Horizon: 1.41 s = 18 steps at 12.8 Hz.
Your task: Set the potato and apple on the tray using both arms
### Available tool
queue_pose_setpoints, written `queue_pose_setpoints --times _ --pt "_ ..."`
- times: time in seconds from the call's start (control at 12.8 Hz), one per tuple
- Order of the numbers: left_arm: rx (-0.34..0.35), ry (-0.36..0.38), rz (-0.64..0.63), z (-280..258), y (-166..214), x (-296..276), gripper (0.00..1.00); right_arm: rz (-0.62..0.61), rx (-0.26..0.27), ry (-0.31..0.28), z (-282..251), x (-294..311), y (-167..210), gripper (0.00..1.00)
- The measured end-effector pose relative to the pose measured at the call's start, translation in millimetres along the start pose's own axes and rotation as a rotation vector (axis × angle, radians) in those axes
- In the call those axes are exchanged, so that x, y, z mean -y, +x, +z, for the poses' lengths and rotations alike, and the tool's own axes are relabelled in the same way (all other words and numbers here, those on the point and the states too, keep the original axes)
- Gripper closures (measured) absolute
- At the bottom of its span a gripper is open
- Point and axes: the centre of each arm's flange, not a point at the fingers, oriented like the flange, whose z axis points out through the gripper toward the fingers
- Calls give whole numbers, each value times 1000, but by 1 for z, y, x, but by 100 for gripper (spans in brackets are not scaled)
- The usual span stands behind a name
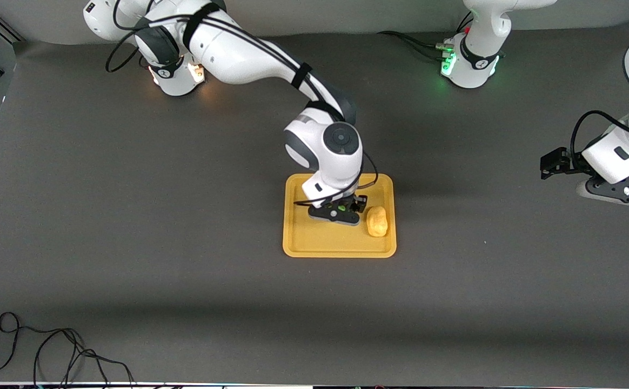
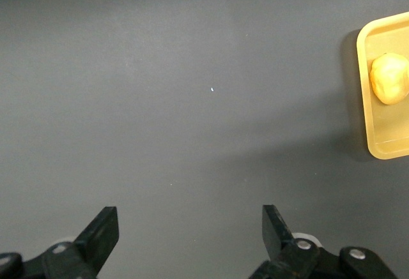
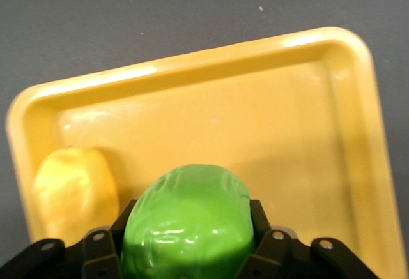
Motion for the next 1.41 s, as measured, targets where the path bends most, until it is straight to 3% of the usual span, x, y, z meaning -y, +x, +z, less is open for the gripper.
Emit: queue_pose_setpoints --times 0.55,0.78,0.94,1.41 --pt "10 -3 1 6 1 8 0 -2 -16 17 56 -21 -5 29" --pt "11 -4 0 7 1 8 0 6 -24 21 48 -22 2 1" --pt "12 -4 0 7 1 8 0 19 -22 3 5 -21 14 0" --pt "13 -4 0 9 2 8 0 66 -8 -32 -230 -57 33 0"
